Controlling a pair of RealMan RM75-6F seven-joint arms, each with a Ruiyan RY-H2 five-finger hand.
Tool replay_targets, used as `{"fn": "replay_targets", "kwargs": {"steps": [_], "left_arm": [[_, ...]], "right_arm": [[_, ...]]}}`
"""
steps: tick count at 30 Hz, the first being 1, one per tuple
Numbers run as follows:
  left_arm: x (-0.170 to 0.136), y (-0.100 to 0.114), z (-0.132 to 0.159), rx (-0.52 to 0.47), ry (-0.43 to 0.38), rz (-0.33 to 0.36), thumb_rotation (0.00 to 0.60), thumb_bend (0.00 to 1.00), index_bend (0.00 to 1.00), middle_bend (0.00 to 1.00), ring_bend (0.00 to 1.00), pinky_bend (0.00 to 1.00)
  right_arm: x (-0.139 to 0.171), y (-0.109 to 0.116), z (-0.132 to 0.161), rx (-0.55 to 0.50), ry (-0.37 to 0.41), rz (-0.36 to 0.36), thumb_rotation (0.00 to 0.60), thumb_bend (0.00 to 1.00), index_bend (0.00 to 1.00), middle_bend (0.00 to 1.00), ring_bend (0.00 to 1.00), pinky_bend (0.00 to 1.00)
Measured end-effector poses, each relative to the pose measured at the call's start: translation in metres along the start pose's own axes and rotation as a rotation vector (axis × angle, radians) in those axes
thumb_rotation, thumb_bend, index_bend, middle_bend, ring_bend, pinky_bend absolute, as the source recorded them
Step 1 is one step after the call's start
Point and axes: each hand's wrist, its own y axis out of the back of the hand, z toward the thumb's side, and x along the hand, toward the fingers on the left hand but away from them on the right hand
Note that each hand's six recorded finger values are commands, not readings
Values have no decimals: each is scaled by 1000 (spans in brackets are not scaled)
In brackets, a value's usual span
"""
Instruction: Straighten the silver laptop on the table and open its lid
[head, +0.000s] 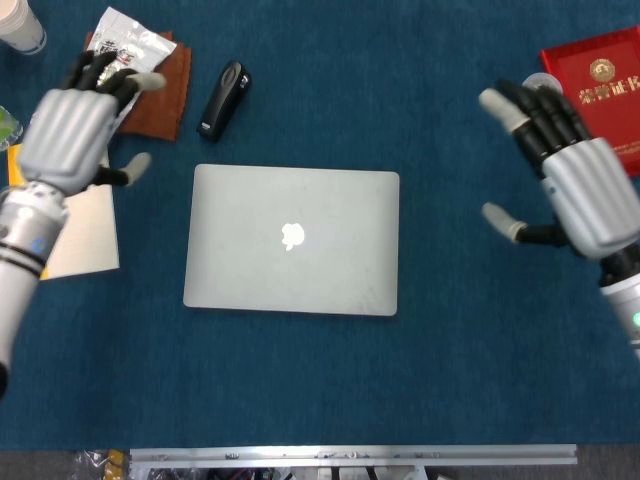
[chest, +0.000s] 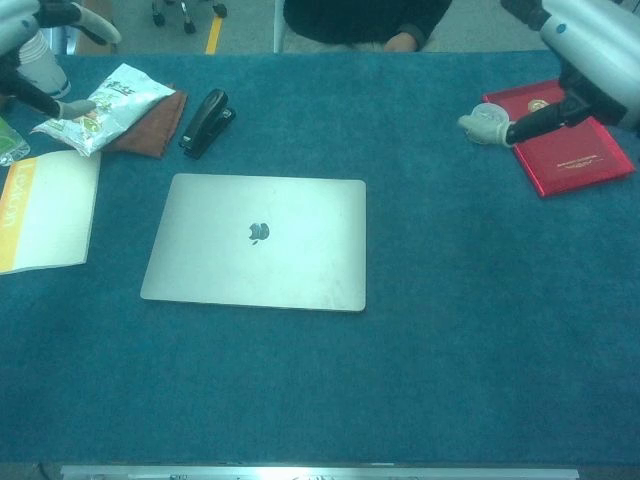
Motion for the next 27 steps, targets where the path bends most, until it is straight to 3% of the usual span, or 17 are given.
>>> {"fn": "replay_targets", "kwargs": {"steps": [9, 20, 27], "left_arm": [[-46, 11, -55, -12, 93, 100, 600, 277, 190, 198, 53, 0], [-89, 11, -105, 18, 227, 134, 600, 277, 190, 193, 49, 0], [-105, 12, -122, 17, 266, 156, 600, 277, 190, 186, 41, 0]], "right_arm": [[-4, -31, 31, -25, 78, 89, 600, 221, 0, 7, 0, 20], [-2, -58, 57, -23, 111, 143, 600, 221, 0, 7, 0, 20], [1, -83, 80, -12, 149, 199, 600, 217, 0, 7, 0, 20]]}}
